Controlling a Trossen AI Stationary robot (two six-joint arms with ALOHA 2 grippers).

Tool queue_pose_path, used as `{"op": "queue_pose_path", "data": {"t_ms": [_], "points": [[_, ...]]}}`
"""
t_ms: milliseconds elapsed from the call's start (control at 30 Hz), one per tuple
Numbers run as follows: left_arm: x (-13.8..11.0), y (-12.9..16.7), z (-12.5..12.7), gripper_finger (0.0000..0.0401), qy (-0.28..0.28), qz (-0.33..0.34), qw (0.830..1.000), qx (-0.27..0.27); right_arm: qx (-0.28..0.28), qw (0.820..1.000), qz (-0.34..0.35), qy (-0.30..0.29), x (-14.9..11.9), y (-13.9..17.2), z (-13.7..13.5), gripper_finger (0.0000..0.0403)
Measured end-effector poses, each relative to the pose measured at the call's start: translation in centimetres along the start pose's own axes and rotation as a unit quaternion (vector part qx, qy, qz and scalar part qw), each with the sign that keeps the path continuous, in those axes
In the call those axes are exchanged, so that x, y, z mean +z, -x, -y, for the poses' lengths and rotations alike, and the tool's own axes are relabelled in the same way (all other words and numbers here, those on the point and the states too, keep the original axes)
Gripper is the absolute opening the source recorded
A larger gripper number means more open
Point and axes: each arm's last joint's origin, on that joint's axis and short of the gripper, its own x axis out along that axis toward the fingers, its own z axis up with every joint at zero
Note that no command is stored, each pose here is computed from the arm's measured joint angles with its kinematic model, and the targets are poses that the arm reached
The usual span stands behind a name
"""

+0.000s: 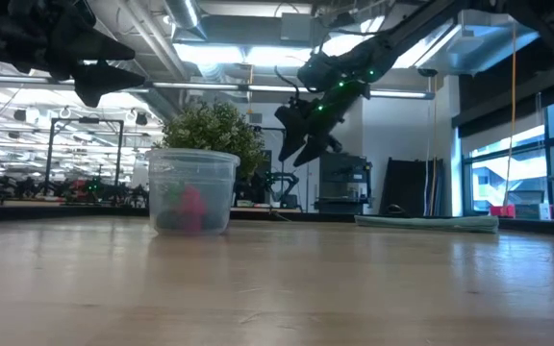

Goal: Pick and placing Produce into tupperware
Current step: Put the black cherry into the transparent container

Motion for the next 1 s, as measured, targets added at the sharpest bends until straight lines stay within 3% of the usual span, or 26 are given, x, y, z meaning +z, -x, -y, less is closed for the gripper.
{"op": "queue_pose_path", "data": {"t_ms": [433,800,1000], "points": [[0.0,0.0,0.0,0.0251,0.001,0.001,1.0,0.004,-0.003,0.999,-0.045,-0.023,-1.7,-3.3,0.7,0.0241],[0.1,0.0,-0.1,0.025,0.003,0.005,1.0,0.016,-0.008,0.996,-0.085,-0.001,1.1,-4.9,0.4,0.0241],[0.0,0.0,-0.1,0.025,0.003,0.005,1.0,0.016,-0.015,0.993,-0.113,-0.001,0.9,-6.0,0.8,0.0241]]}}
